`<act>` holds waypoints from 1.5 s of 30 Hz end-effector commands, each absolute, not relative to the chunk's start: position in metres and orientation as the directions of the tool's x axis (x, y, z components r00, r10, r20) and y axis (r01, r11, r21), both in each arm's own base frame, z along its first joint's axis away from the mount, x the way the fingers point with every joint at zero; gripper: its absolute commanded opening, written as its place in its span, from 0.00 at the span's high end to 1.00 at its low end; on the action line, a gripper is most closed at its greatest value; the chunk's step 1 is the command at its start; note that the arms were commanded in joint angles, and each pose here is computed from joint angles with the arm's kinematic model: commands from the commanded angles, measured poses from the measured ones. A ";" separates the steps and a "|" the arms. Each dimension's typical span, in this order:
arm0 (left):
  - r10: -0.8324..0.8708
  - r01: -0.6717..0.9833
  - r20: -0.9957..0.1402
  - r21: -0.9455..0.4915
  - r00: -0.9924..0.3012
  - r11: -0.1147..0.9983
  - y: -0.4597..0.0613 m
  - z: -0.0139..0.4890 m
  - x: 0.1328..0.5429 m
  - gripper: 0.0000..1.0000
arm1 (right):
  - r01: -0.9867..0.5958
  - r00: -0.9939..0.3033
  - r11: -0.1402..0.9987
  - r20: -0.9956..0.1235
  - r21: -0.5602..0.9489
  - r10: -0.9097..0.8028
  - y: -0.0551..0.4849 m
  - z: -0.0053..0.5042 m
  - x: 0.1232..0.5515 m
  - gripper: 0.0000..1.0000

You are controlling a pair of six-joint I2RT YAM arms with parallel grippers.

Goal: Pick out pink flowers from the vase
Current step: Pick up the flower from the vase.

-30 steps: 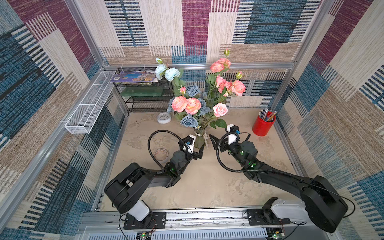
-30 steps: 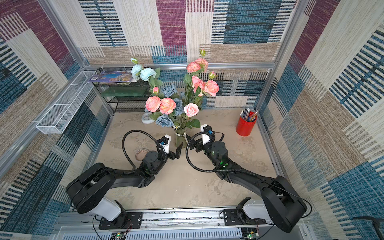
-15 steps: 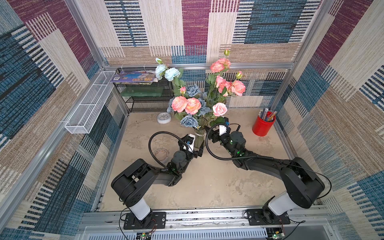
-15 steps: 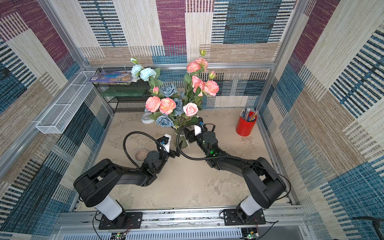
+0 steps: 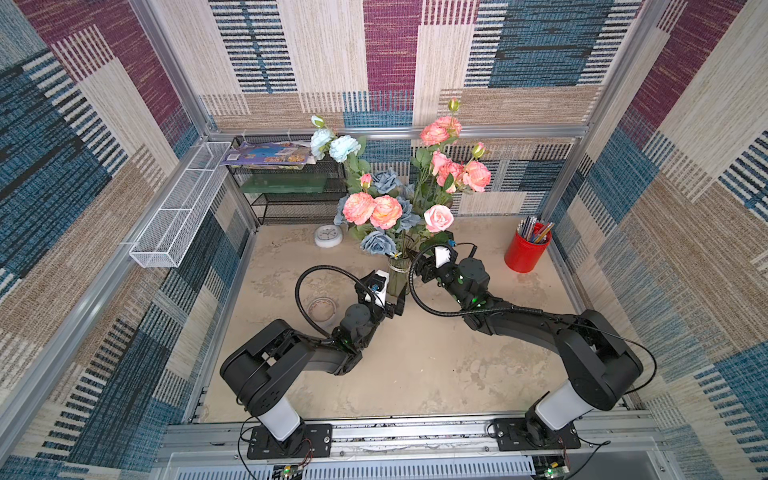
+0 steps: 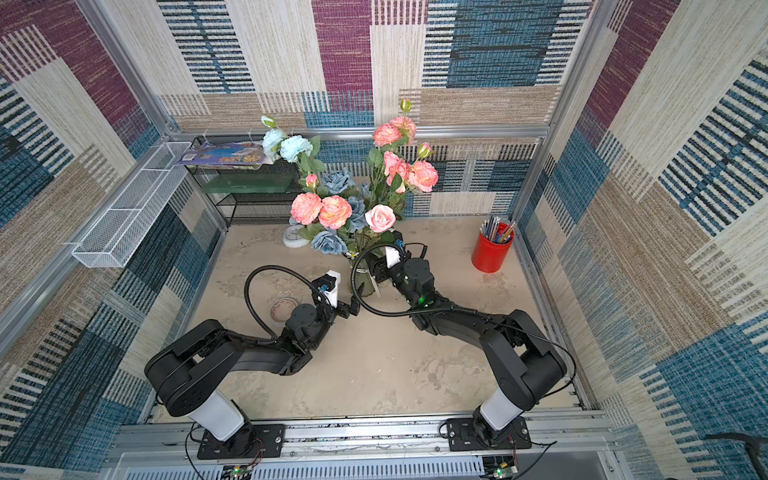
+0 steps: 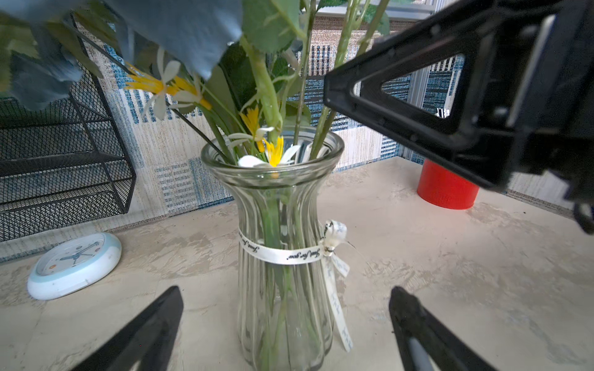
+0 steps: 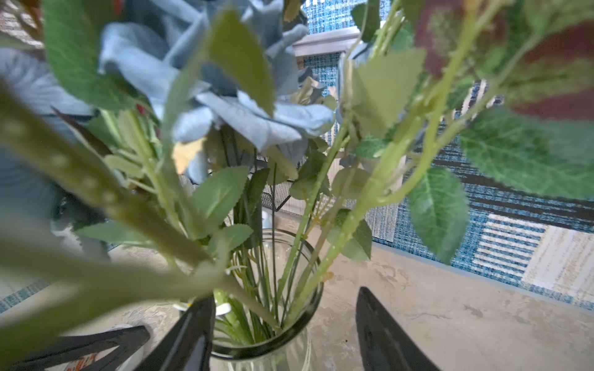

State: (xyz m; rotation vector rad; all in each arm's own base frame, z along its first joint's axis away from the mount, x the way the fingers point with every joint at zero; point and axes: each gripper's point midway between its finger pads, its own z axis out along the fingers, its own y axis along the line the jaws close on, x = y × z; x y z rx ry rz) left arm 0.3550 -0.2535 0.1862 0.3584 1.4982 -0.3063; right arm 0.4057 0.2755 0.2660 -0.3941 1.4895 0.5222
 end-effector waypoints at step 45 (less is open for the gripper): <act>-0.050 0.417 -0.999 -0.038 0.018 0.908 -0.245 0.186 0.346 0.01 | -0.557 0.233 0.830 -0.964 -0.022 0.131 0.278 0.382 0.395 0.95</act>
